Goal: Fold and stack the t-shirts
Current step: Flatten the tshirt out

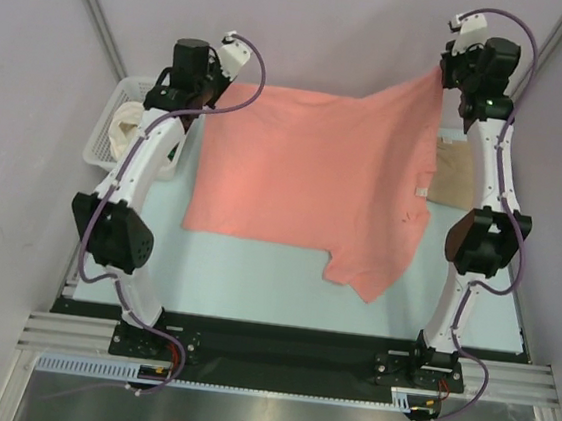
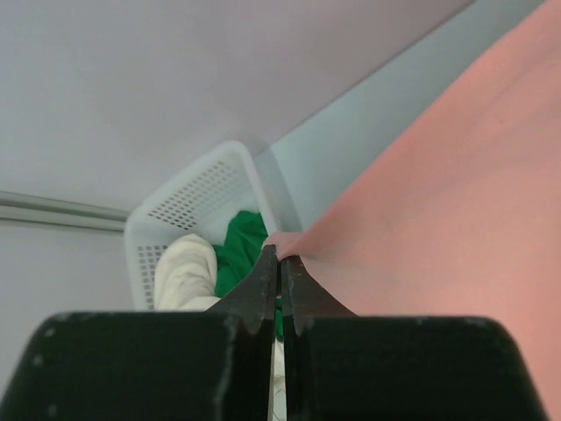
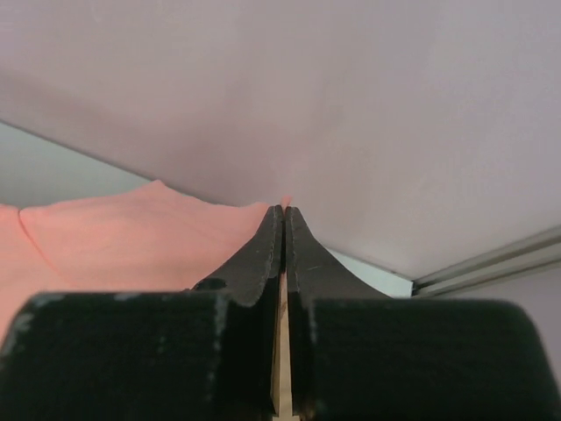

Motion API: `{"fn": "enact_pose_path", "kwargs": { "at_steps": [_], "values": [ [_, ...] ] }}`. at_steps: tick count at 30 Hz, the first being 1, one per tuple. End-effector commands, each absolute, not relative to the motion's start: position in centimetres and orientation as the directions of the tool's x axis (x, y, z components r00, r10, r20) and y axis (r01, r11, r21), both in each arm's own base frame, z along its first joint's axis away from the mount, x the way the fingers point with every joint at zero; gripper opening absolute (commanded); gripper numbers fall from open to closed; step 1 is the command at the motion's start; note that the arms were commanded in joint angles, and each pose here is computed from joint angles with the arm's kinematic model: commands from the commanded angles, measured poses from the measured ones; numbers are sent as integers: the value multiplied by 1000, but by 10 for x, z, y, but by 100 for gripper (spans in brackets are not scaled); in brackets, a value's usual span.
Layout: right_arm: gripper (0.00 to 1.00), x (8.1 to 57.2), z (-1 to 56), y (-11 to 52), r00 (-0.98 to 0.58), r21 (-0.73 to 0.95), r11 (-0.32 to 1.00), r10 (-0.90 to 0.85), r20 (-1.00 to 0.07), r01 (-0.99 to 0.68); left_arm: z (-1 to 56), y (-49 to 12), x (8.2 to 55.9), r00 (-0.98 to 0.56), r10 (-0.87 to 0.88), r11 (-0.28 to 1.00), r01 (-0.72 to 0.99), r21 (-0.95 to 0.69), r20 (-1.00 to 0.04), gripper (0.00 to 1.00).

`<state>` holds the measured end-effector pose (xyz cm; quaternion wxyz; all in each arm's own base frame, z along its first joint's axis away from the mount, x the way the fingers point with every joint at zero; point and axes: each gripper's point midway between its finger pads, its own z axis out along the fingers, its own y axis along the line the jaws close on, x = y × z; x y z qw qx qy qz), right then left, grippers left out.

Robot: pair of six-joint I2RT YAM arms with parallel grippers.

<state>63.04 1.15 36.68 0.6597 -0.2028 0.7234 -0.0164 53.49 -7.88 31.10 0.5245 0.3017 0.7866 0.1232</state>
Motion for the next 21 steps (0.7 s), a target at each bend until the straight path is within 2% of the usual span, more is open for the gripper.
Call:
{"fn": "enact_pose_path", "kwargs": {
  "at_steps": [1,2,3,4,5,8,9,11,12,13,15,21],
  "values": [
    [0,578,479,10,158,-302,934,-274,-949,-192,402,-99,481,-106,555,808,305,504,-825,0],
    [0,548,513,11,218,-310,935,-271,-938,-173,399,-102,471,-104,555,806,312,503,-825,0],
    [0,537,507,13,201,-298,937,-262,-944,-182,432,-100,447,-35,494,840,275,467,-869,0],
    [0,521,521,14,229,-301,938,-259,-938,-174,422,-98,439,-60,479,848,288,444,-876,1],
    [0,481,557,16,298,-314,937,-259,-919,-153,418,-104,422,-68,491,830,340,443,-868,0],
    [0,432,563,22,299,-314,934,-255,-919,-168,442,-112,371,16,481,814,364,453,-877,0],
    [0,394,584,26,347,-325,932,-255,-903,-159,450,-114,358,41,455,817,379,435,-890,0],
    [0,361,580,29,327,-318,933,-251,-911,-170,477,-104,321,95,416,832,362,421,-904,0],
    [0,322,598,32,376,-328,932,-251,-892,-156,487,-99,309,113,409,836,351,422,-905,0],
    [0,307,595,33,359,-325,931,-250,-899,-166,506,-90,289,160,398,844,322,429,-903,1],
    [0,254,619,33,425,-342,931,-259,-867,-131,537,-78,258,240,408,837,287,466,-881,0],
    [0,154,665,24,526,-345,938,-280,-803,-27,615,-51,170,440,385,839,198,506,-811,0]
  ]
}}
